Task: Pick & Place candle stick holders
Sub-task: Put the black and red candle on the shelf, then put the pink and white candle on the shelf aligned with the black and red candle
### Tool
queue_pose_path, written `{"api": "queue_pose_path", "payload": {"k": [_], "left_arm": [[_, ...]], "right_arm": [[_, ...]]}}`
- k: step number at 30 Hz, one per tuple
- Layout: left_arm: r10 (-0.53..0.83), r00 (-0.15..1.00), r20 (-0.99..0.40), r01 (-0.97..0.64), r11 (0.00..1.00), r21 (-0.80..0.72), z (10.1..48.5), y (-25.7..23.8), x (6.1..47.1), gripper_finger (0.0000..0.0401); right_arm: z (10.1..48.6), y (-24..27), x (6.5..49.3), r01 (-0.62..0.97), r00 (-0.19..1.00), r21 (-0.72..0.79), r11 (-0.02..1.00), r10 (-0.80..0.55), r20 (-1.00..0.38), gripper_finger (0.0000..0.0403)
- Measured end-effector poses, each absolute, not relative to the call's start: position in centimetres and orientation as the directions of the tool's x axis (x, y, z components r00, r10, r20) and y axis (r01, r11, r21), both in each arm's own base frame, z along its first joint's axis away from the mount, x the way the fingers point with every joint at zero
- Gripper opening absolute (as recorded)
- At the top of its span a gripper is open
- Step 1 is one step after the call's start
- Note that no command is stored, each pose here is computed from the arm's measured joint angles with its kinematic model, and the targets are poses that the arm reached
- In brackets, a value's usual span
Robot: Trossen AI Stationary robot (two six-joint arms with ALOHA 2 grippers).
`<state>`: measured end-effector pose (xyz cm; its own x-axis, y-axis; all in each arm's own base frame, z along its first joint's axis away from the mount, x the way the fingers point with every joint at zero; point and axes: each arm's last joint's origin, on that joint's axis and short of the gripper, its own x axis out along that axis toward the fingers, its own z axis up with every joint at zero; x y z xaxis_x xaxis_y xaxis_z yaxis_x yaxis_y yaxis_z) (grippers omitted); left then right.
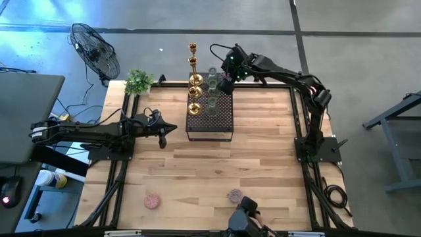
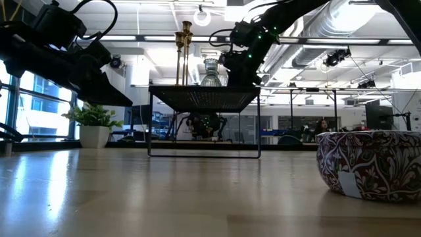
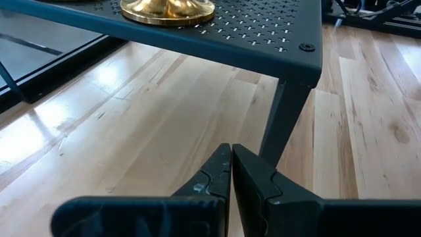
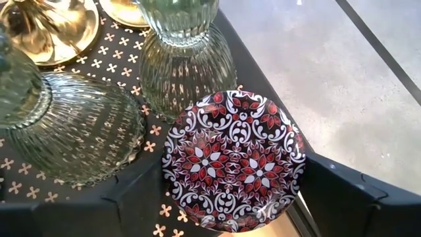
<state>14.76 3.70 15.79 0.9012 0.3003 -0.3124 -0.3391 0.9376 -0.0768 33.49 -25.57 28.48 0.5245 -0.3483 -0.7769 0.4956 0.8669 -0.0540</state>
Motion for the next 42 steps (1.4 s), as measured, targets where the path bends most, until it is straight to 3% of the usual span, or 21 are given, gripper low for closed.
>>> {"api": "queue_pose_path", "payload": {"k": [18,28,33,38,42], "left_arm": [[0.292,0.904,-0.313,-0.332,0.94,-0.08,15.8,3.7,14.8,0.001],[0.292,0.904,-0.313,-0.331,0.94,-0.08,15.8,3.7,14.8,0.001],[0.289,0.894,-0.342,-0.333,0.94,-0.077,15.5,3.7,14.7,0.001],[0.288,0.898,-0.334,-0.331,0.94,-0.079,15.6,3.7,14.7,0.001],[0.267,0.905,-0.332,-0.318,0.942,-0.11,15.6,3.6,14.7,0.001]], "right_arm": [[28.9,-25.5,33.4,0.491,0.521,-0.09,0.866,-0.375,-0.767,0.032],[33.4,-23.9,31.3,0.519,0.553,-0.13,0.845,-0.448,-0.702,0.0308],[35.9,-20.3,30.0,0.468,0.568,-0.165,0.868,-0.439,-0.696,0.0241],[34.7,-15.8,27.8,0.409,0.579,-0.216,0.887,-0.435,-0.69,0.0123],[32.0,-12.0,25.0,0.388,0.675,-0.158,0.908,-0.397,-0.622,0.0024]]}}
